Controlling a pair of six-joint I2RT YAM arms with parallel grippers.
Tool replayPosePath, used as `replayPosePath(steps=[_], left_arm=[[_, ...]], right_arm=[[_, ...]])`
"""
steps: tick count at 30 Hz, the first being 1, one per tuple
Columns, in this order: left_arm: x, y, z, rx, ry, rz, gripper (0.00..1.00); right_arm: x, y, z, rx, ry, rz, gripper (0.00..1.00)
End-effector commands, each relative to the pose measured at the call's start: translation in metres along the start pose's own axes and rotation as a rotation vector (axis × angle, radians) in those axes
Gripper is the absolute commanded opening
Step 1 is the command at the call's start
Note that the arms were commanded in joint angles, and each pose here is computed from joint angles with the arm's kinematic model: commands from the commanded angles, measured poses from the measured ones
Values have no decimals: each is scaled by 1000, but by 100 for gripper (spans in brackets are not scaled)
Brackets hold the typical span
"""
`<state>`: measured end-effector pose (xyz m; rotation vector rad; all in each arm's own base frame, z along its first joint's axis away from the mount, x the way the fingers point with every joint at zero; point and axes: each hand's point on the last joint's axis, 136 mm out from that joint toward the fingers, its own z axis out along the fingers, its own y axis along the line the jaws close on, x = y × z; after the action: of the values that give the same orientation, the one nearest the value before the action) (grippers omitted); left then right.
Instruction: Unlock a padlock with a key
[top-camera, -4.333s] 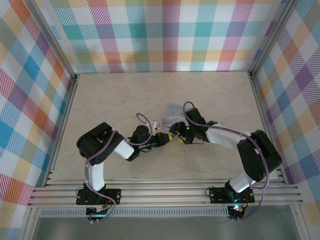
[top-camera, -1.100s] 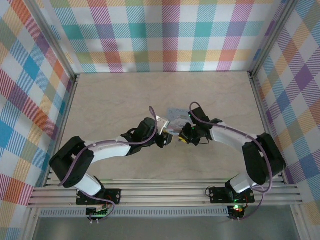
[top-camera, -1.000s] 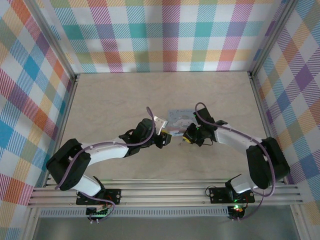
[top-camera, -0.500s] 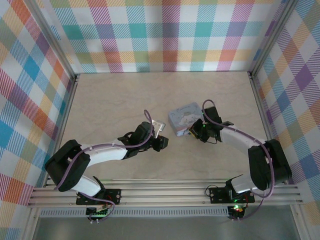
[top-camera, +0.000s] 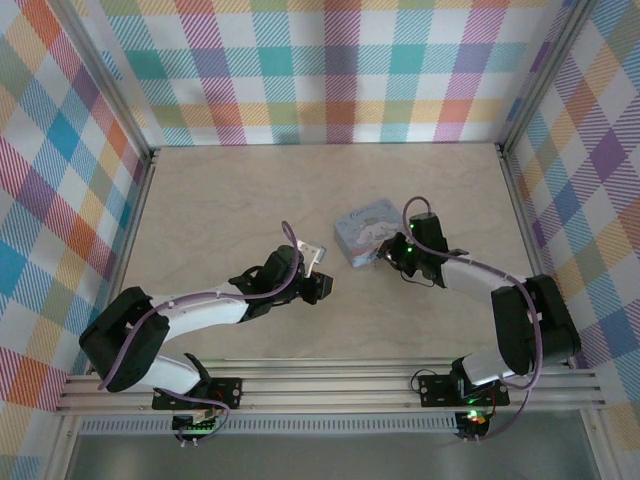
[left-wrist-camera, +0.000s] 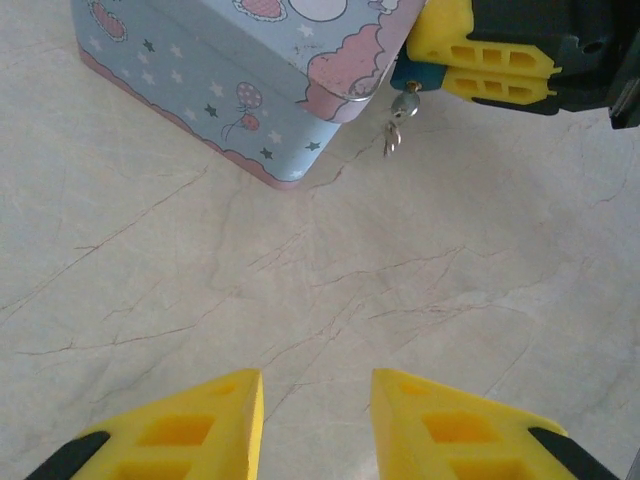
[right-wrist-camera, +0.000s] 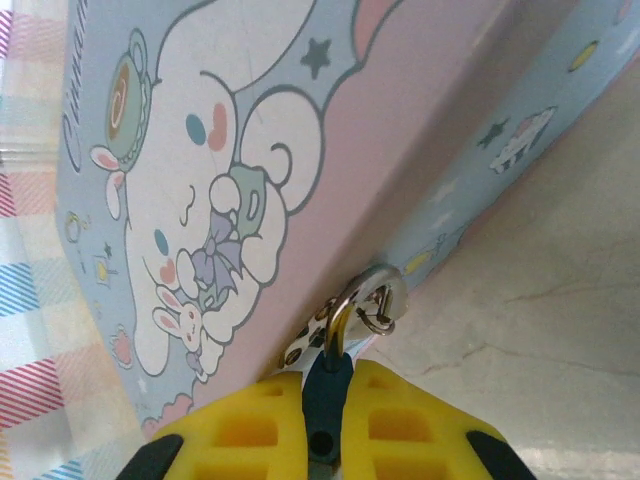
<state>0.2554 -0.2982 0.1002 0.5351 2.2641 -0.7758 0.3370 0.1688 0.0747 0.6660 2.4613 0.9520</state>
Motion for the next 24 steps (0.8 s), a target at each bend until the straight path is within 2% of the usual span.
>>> replayPosePath(steps=[1,5,12,13,17,20,24], left_arm=[[0,7,-4,-23,-9,-30,33],[0,8,-6,-28,-13,-43,33],[-9,23,-30,-128,-40,-37,37],[-10,28,-35,-162,-40,-41,42],[-18,46,-58,-282,-36,-27,100],[-23,62,-78,-386,-27,-22,100],[-19,95,-112,-587,14,-65,100]], right_arm=[[-2,7,9,-80,45,-8,0],[0,1,14,-67,58,26,0],[-20,6,-29,47,-62,-42,0],[-20,4,-35,74,-64,-41,0],[-10,1,-53,124,-29,-43,0],[3,0,-61,125,6,-35,0],[31,12,-62,114,82,-118,0]])
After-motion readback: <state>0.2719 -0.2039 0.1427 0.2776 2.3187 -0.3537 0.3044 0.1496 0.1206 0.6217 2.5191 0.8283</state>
